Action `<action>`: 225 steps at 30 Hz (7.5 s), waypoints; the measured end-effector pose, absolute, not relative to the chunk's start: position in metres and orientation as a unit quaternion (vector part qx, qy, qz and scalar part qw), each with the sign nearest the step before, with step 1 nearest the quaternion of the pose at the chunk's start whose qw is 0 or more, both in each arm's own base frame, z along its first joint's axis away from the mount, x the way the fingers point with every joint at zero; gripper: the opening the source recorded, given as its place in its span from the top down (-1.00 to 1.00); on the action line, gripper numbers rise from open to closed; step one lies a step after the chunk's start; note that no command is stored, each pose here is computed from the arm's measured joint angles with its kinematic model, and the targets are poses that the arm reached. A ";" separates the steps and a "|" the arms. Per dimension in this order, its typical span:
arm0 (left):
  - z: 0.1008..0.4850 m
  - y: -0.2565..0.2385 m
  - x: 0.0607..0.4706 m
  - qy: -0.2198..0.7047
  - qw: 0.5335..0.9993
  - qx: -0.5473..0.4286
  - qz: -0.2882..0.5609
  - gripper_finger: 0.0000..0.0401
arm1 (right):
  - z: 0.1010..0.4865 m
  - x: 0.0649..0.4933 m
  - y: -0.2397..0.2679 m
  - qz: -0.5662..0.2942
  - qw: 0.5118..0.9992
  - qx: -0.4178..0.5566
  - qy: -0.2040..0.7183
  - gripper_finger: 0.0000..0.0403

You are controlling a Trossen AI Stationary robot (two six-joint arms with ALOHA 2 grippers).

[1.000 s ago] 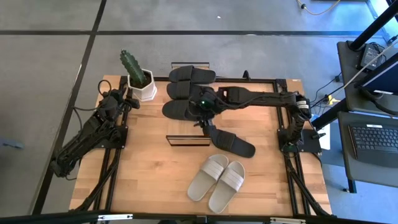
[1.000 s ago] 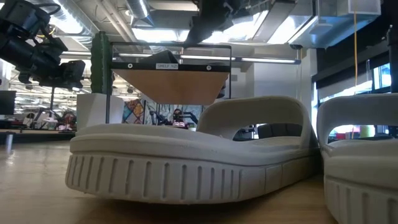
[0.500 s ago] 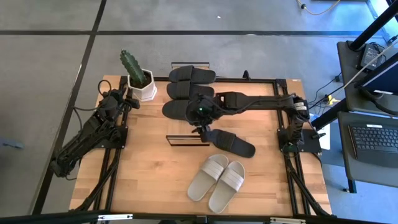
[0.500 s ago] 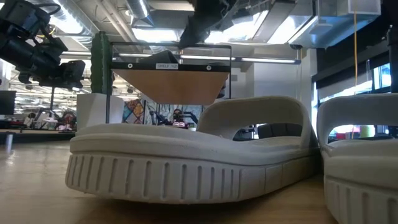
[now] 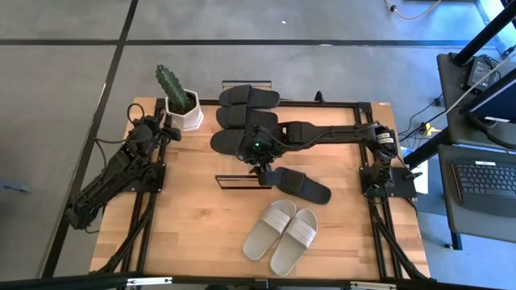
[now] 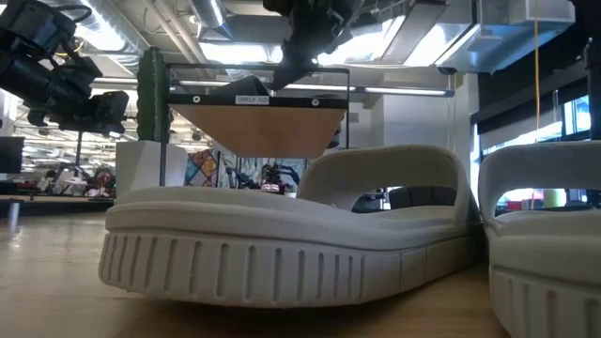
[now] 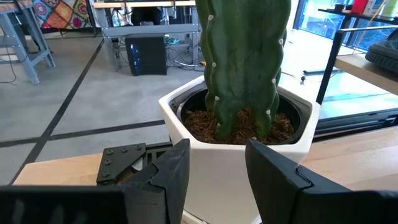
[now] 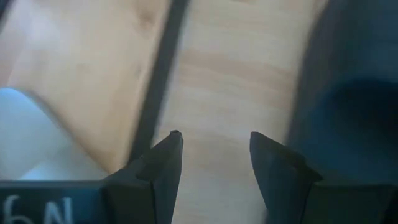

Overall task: Pick and place slides into the shelf
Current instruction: Put the right black slide on the shelf, then put the black slide on the shelf

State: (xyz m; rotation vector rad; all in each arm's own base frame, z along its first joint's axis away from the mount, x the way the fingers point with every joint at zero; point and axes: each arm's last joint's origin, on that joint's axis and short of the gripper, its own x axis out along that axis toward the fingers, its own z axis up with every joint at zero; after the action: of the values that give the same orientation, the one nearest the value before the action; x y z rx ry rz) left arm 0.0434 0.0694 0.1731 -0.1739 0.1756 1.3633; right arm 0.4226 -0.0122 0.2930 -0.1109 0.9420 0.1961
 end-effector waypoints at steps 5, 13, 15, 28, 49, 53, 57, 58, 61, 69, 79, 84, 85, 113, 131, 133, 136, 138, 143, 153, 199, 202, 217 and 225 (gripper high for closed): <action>0.173 0.069 0.043 0.081 0.769 -0.080 0.628 0.26 | 0.291 0.420 -0.016 0.053 0.878 -0.071 0.471 0.07; 0.173 0.069 0.043 0.081 0.770 -0.080 0.628 0.26 | 0.292 0.421 -0.017 0.040 0.878 -0.082 0.469 0.07; 0.173 0.069 0.043 0.081 0.770 -0.080 0.628 0.26 | 0.292 0.421 -0.018 0.030 0.878 -0.088 0.469 0.07; 0.173 0.069 0.043 0.081 0.769 -0.080 0.628 0.26 | 0.292 0.421 -0.021 0.004 0.877 -0.099 0.469 0.07; 0.173 0.069 0.043 0.081 0.770 -0.080 0.628 0.26 | 0.335 0.386 0.001 0.023 0.878 -0.107 0.467 0.07; 0.173 0.069 0.043 0.081 0.770 -0.080 0.628 0.26 | 0.330 0.377 0.014 -0.014 0.857 -0.090 0.507 0.07; 0.173 0.069 0.043 0.080 0.770 -0.080 0.628 0.26 | 0.324 0.363 0.028 -0.102 0.820 -0.082 0.556 0.06; 0.173 0.069 0.043 0.081 0.769 -0.080 0.628 0.26 | 0.324 0.359 0.033 -0.126 0.812 -0.081 0.564 0.06; 0.173 0.069 0.043 0.081 0.770 -0.080 0.628 0.26 | 0.324 0.347 0.051 -0.186 0.793 -0.089 0.573 0.06; 0.173 0.069 0.044 0.081 0.773 -0.081 0.625 0.26 | 0.325 0.316 0.093 -0.294 0.767 -0.142 0.553 0.06; 0.173 0.069 0.044 0.080 0.773 -0.083 0.624 0.26 | 0.280 0.286 0.140 -0.317 0.767 -0.157 0.535 0.06; 0.173 0.069 0.044 0.080 0.773 -0.083 0.624 0.26 | 0.230 0.275 0.138 -0.340 0.757 -0.152 0.537 0.06; 0.173 0.069 0.044 0.080 0.773 -0.083 0.624 0.26 | 0.222 0.275 0.138 -0.339 0.759 -0.150 0.536 0.06; 0.173 0.069 0.044 0.081 0.773 -0.081 0.624 0.26 | 0.218 0.193 0.077 -0.171 0.900 -0.203 0.347 0.07; 0.173 0.069 0.044 0.081 0.773 -0.081 0.624 0.26 | 0.159 0.183 0.070 -0.093 0.892 -0.252 0.365 0.07; 0.173 0.069 0.044 0.081 0.773 -0.081 0.624 0.26 | 0.156 0.184 0.070 -0.085 0.887 -0.270 0.365 0.07; 0.173 0.069 0.044 0.080 0.773 -0.081 0.624 0.26 | 0.153 0.189 0.068 -0.080 0.878 -0.295 0.369 0.07; 0.173 0.069 0.044 0.081 0.773 -0.081 0.625 0.26 | 0.149 0.193 0.065 -0.082 0.871 -0.306 0.376 0.07; 0.173 0.069 0.044 0.080 0.773 -0.082 0.624 0.26 | 0.139 0.202 0.060 -0.091 0.860 -0.318 0.388 0.07; 0.173 0.069 0.044 0.080 0.773 -0.081 0.624 0.26 | 0.132 0.209 0.058 -0.104 0.864 -0.306 0.386 0.07; 0.173 0.069 0.044 0.080 0.771 -0.081 0.627 0.26 | 0.133 0.211 0.056 -0.117 0.869 -0.293 0.381 0.94; 0.173 0.069 0.044 0.080 0.771 -0.081 0.627 0.26 | 0.137 0.214 0.057 -0.115 0.872 -0.290 0.378 0.94; 0.173 0.069 0.044 0.080 0.771 -0.081 0.627 0.26 | 0.233 0.217 0.066 -0.124 0.835 -0.252 0.473 0.95; 0.173 0.069 0.044 0.081 0.771 -0.081 0.627 0.26 | 0.286 0.211 0.062 -0.171 0.816 -0.253 0.491 0.95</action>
State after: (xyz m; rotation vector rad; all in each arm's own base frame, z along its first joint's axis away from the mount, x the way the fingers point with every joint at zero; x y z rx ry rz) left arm 0.0436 0.0694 0.1731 -0.1750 0.1746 1.3594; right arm 0.2110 0.0619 0.2863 -0.5400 1.0472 -0.3645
